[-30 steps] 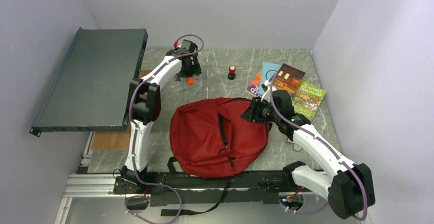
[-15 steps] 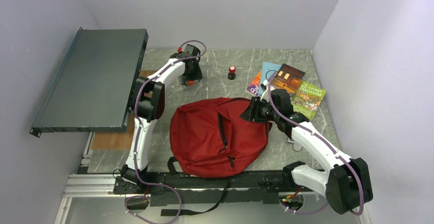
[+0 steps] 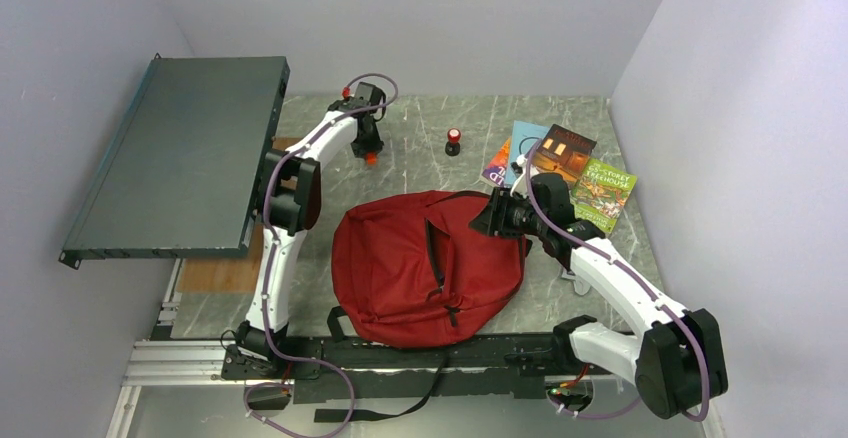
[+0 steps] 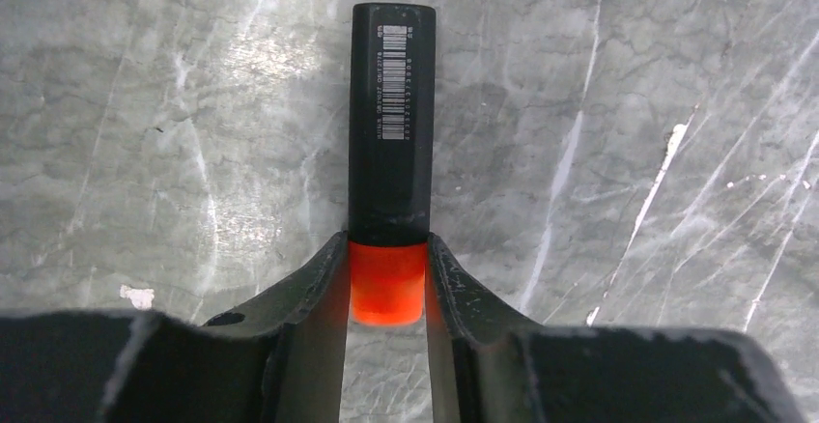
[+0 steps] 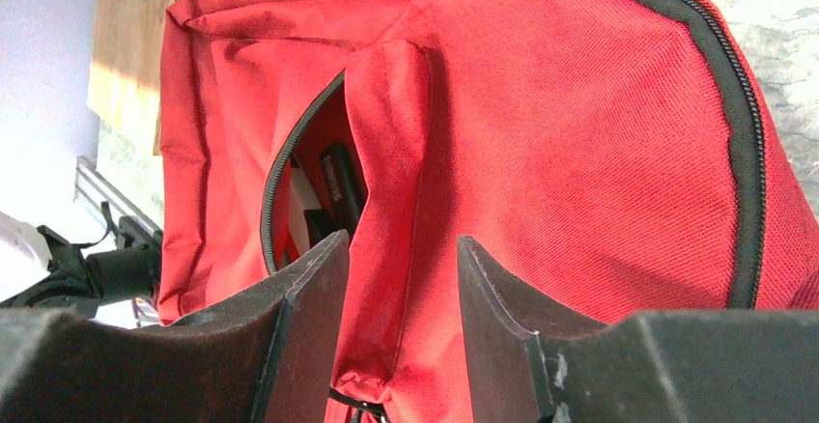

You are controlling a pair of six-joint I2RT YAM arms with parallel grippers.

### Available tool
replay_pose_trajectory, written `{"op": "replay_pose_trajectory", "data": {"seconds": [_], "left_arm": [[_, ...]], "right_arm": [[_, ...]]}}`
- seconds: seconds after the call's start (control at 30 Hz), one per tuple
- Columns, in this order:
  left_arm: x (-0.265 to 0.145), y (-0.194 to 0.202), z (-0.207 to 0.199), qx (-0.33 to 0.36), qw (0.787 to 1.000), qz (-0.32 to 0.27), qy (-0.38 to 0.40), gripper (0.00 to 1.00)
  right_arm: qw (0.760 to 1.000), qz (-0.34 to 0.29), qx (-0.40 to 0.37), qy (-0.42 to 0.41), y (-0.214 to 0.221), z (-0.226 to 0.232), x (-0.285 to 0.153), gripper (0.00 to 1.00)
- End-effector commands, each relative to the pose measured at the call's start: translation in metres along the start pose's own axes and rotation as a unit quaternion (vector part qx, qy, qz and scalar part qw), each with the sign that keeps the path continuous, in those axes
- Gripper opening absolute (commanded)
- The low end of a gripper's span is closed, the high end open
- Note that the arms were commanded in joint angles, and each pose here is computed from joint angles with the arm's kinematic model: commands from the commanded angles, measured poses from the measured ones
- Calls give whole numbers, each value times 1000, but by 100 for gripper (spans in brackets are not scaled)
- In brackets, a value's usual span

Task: Pack the student bag
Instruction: Pick up the stationery from the center of the board.

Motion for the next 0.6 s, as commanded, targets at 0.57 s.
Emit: {"op": "replay_pose_trajectory", "data": {"seconds": [0.57], "left_arm": [[-163, 8, -42, 71, 959, -7, 276, 9]], "right_arm": [[994, -61, 71, -48, -18, 1, -11, 53]]}}
Point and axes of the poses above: each gripper's point midway between its finger pads, its own x axis out along the fingers, its own z axis along the line the jaws close on, y = z × x, the point moved 10 cm from there along -x, back along the fingers
